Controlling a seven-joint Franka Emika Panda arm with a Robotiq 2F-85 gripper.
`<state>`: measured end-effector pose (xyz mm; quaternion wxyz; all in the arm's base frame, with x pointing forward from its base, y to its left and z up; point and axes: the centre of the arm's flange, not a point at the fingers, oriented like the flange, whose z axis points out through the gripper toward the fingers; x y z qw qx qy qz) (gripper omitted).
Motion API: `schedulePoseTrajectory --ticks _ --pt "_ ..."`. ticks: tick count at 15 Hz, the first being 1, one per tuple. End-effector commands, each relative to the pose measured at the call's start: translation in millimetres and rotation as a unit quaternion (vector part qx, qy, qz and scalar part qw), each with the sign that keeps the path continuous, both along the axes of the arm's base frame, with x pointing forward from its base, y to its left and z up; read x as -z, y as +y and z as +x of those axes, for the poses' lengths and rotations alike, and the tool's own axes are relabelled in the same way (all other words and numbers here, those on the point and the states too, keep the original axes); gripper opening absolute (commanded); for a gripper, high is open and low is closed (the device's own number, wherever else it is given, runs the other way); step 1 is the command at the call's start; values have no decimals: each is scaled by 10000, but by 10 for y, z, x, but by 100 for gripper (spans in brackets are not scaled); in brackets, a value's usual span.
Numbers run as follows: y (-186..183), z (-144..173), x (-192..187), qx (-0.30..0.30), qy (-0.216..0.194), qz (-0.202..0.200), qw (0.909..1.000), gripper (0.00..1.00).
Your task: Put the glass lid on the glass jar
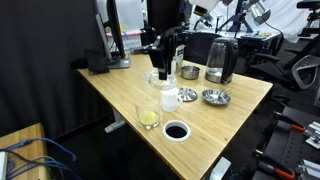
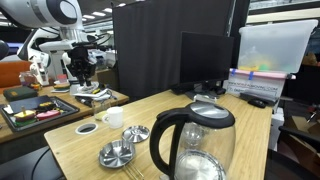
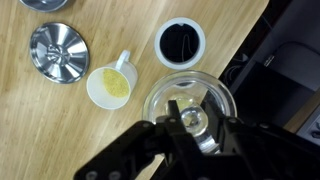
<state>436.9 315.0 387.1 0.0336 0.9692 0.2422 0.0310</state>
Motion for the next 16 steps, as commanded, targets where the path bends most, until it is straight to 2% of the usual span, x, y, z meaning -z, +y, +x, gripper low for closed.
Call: schedulePoseTrajectory --ticks 1,4,10,16 --pt "281 213 56 -360 94 -112 9992 8" --pt "384 372 176 -443 140 -252 9986 8" --pt "264 754 502 -351 273 -561 9974 8" --pt "316 850 732 -359 485 -709 9957 8"
